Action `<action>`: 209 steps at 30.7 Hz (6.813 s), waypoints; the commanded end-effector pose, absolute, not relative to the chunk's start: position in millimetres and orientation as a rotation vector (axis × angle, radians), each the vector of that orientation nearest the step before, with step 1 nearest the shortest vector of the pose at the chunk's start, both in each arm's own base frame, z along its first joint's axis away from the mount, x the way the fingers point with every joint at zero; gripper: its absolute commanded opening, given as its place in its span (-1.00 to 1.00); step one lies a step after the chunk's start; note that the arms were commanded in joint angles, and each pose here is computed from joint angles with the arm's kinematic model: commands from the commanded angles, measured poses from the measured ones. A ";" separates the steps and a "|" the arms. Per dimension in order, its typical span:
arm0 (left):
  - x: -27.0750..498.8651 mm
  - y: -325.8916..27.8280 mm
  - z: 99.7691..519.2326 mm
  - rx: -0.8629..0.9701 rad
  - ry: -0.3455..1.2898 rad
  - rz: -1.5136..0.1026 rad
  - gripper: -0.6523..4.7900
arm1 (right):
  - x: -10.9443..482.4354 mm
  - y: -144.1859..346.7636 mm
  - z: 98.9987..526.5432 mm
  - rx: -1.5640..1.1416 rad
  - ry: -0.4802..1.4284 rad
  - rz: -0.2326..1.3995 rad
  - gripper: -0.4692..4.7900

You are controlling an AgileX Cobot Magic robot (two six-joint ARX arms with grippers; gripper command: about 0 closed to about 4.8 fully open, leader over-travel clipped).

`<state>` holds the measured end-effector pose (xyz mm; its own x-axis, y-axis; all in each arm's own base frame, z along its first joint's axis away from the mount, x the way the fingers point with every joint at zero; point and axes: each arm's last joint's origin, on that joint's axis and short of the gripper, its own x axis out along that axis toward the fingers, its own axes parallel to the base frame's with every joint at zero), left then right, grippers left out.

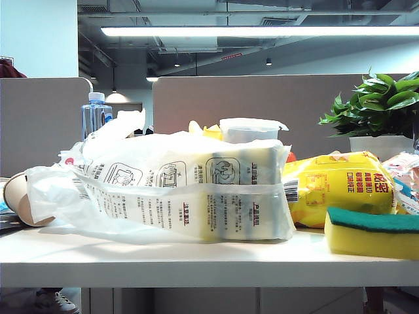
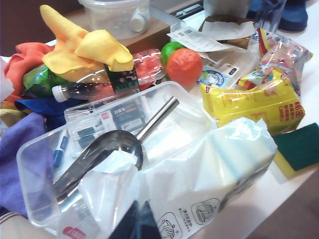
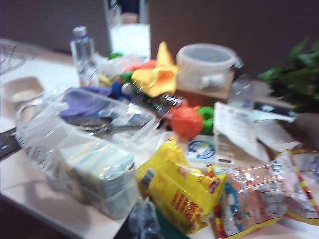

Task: Pick up the metal ice scoop from the table and place it inside the transparent plastic box.

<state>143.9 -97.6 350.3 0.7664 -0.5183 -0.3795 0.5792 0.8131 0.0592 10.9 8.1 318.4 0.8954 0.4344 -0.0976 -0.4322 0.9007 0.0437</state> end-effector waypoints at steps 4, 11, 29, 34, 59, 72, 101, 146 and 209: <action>143.5 -97.2 353.2 0.175 0.338 -0.601 -0.78 | 2.8 5.4 299.0 0.020 0.081 0.439 -0.85; 127.9 -79.5 364.0 0.147 0.273 -0.570 -0.78 | 13.6 8.6 283.7 0.013 0.170 0.440 -0.84; 43.0 -4.6 394.1 0.064 -0.091 -0.109 -0.78 | 12.9 8.6 283.0 0.013 0.174 0.445 -0.84; 20.4 -0.3 394.8 0.075 -0.165 -0.007 -0.78 | 12.9 8.6 283.0 0.013 0.174 0.445 -0.84; 85.4 -2.7 211.7 -0.046 -0.116 -0.066 -0.78 | 12.9 8.6 283.0 0.013 0.174 0.445 -0.84; 96.9 -1.5 177.0 -0.022 -0.123 -0.043 -0.78 | 12.8 8.5 283.0 0.013 0.173 0.445 -0.84; 96.9 0.2 176.8 -0.030 -0.120 -0.034 -0.78 | 12.8 8.5 283.0 0.013 0.173 0.445 -0.84; 96.9 0.2 176.8 -0.030 -0.120 -0.034 -0.78 | 85.6 16.9 212.4 -0.015 -0.160 0.189 -0.84; 97.0 0.3 175.9 -0.031 -0.111 -0.033 -0.78 | 96.4 1.0 180.1 0.053 -0.159 0.015 -0.84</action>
